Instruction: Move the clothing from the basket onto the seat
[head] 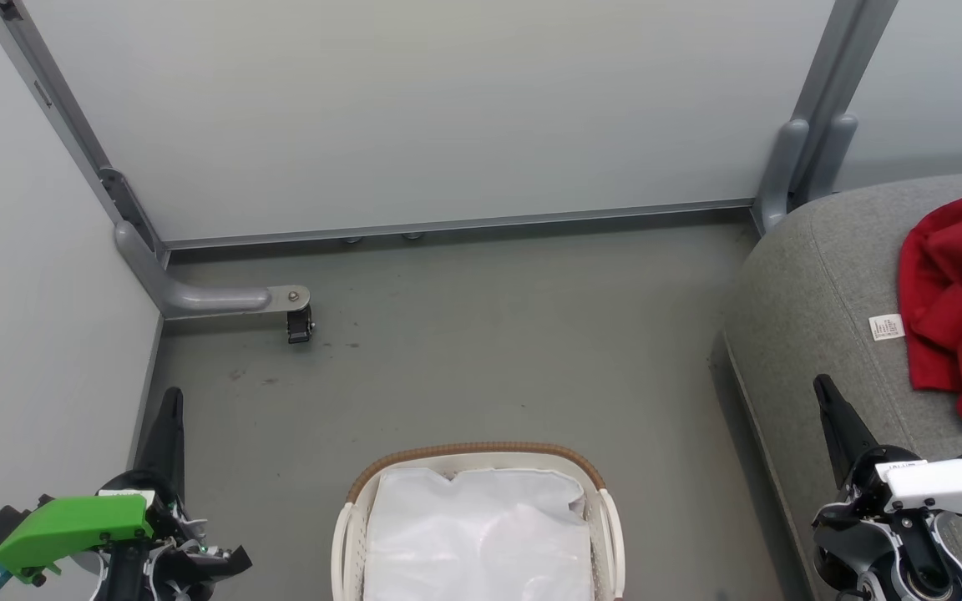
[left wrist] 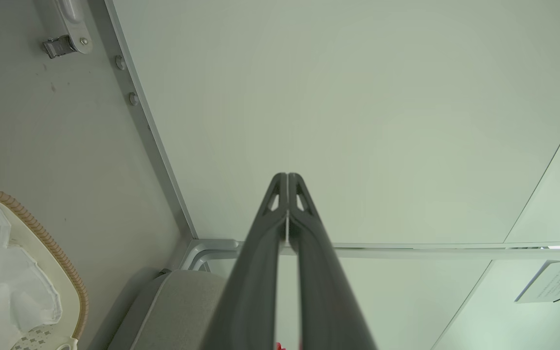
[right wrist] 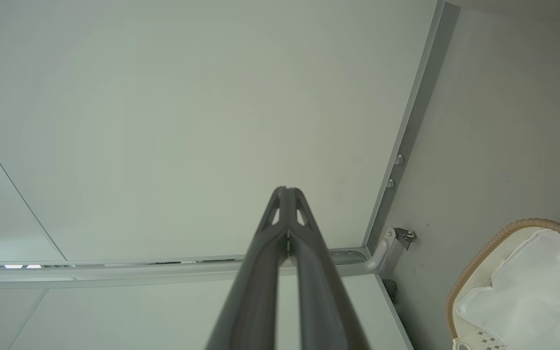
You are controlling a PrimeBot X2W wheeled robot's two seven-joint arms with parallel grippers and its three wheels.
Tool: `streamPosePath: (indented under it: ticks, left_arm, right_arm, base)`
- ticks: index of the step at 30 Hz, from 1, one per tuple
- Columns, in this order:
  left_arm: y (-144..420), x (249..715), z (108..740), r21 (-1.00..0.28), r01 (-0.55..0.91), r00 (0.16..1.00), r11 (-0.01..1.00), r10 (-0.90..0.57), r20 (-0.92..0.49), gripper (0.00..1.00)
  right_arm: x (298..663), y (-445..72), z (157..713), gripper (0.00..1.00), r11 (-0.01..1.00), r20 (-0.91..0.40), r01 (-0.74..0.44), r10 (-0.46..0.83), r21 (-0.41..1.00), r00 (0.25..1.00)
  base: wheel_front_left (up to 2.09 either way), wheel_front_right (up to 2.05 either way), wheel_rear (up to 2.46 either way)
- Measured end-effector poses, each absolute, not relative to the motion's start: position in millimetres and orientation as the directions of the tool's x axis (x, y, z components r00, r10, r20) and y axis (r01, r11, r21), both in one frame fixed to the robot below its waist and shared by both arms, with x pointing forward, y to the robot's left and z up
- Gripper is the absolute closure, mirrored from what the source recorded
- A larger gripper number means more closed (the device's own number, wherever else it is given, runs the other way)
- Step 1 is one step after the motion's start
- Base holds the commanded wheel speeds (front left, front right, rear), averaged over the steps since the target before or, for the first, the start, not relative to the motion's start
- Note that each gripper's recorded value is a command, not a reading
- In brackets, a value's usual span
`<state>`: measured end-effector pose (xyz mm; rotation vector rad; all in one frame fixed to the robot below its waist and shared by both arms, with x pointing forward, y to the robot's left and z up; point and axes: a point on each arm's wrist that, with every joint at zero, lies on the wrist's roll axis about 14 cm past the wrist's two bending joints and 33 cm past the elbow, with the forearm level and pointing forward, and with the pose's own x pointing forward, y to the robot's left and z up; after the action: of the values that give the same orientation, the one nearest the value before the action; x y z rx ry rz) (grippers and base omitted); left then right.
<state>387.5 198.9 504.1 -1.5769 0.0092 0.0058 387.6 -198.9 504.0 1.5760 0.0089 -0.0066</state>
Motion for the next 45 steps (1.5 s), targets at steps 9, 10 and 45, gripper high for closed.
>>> streamPosePath:
  ticks: [9, 10, 45]
  left_arm:
    - [199.1, 387.5, 504.1, -1.0, -0.009, 1.0, -0.006, -0.002, -0.009, 1.0]
    - [199.1, 387.5, 504.2, -1.0, -0.009, 1.0, -0.006, -0.002, -0.009, 1.0]
    - [199.5, 387.4, 504.2, -1.0, -0.009, 1.0, -0.007, 0.0, -0.009, 1.0]
  right_arm:
    - [387.6, -198.9, 504.0, 1.0, -0.005, -0.01, 0.01, 0.001, 1.0, 1.0]
    - [387.6, -198.9, 504.0, 1.0, -0.005, -0.01, 0.01, 0.001, 1.0, 1.0]
    - [387.6, -198.9, 504.1, 1.0, -0.005, -0.01, 0.01, 0.001, 1.0, 1.0]
  base:
    - [0.0, 0.0, 0.0]
    - [0.0, 0.0, 0.0]
    - [0.0, 0.0, 0.0]
